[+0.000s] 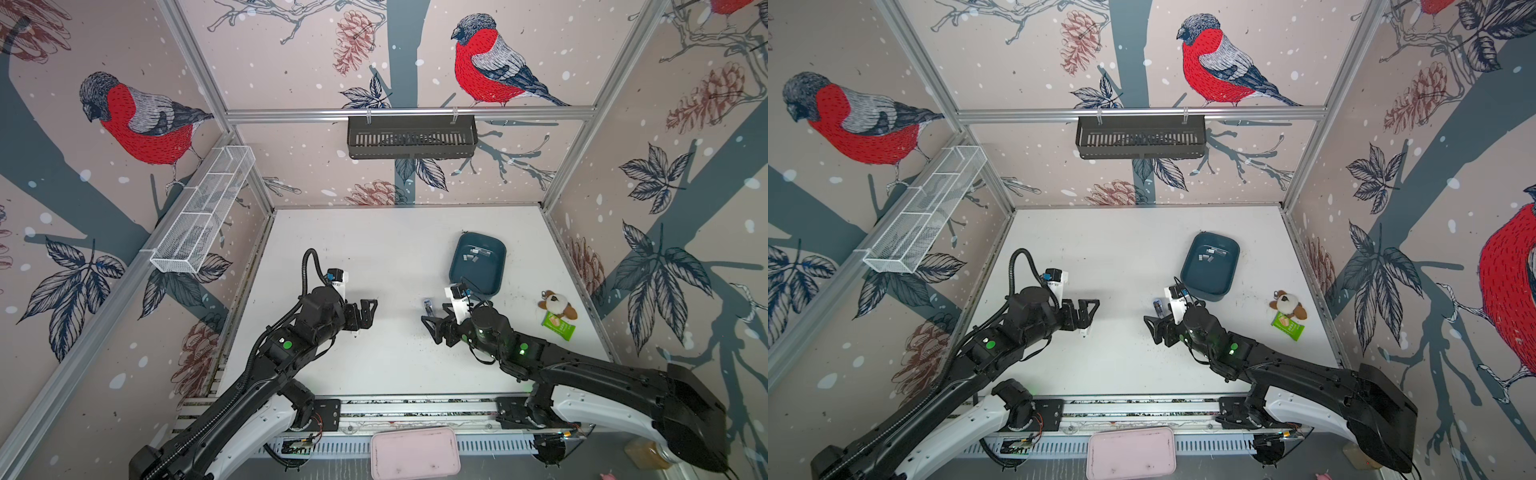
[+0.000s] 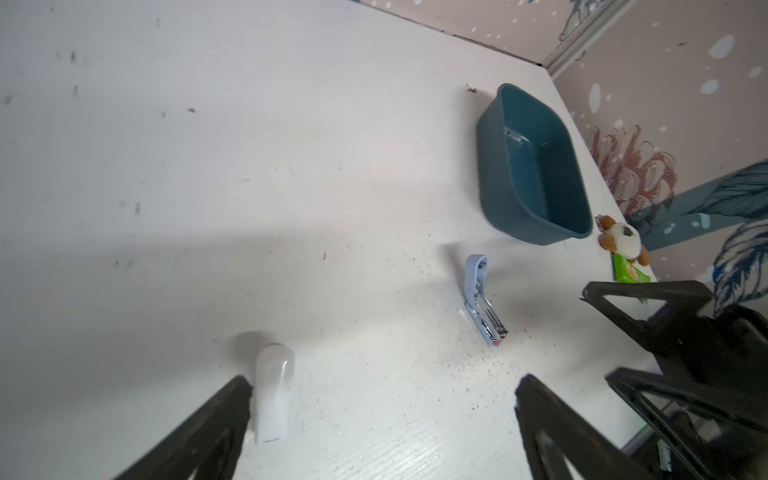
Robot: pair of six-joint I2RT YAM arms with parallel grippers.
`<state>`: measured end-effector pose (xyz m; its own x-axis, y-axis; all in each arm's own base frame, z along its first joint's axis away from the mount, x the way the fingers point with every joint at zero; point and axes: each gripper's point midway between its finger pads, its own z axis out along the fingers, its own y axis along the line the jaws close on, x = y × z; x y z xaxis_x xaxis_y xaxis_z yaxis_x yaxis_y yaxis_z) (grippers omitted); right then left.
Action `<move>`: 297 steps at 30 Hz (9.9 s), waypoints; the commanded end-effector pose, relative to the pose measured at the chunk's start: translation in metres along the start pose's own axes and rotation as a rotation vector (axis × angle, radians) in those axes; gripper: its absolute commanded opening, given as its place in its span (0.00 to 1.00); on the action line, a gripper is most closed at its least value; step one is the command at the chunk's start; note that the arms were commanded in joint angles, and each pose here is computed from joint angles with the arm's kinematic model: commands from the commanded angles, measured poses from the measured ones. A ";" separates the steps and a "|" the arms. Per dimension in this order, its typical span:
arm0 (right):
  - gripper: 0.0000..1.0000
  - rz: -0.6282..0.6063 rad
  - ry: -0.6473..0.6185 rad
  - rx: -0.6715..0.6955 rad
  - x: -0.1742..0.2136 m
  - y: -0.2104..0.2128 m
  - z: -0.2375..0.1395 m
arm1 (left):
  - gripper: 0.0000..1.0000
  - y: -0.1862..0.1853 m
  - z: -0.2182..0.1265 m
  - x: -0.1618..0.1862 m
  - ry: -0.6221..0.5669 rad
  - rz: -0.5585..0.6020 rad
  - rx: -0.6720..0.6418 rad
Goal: Load the staples into the stapler
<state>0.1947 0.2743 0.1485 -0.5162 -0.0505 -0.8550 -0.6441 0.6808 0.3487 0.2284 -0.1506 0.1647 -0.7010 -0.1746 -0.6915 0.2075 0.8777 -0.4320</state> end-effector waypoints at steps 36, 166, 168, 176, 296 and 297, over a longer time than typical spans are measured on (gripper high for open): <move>0.97 -0.174 -0.106 -0.130 0.006 0.023 -0.001 | 0.84 0.070 0.049 0.059 0.093 -0.116 -0.262; 0.94 0.224 0.015 0.092 -0.031 -0.014 -0.009 | 0.29 -0.131 0.020 0.044 0.174 0.273 0.662; 0.94 0.220 0.015 0.080 -0.033 -0.011 -0.007 | 0.29 -0.131 0.019 0.045 0.171 0.275 0.669; 0.94 0.202 0.046 0.038 -0.030 0.002 0.004 | 0.29 -0.132 0.018 0.041 0.158 0.273 0.666; 0.95 0.270 0.157 0.025 0.008 0.003 0.011 | 0.24 -0.131 0.007 0.025 0.056 0.257 0.663; 0.95 0.270 0.163 0.032 0.010 0.001 0.011 | 0.23 -0.131 0.007 0.025 0.055 0.255 0.662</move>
<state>0.1948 0.2917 0.1487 -0.7416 0.0362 -0.6699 -0.4820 0.6658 0.5696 0.1863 -0.2710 0.1863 -0.6376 0.0719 -0.7670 0.7052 0.4552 -0.5435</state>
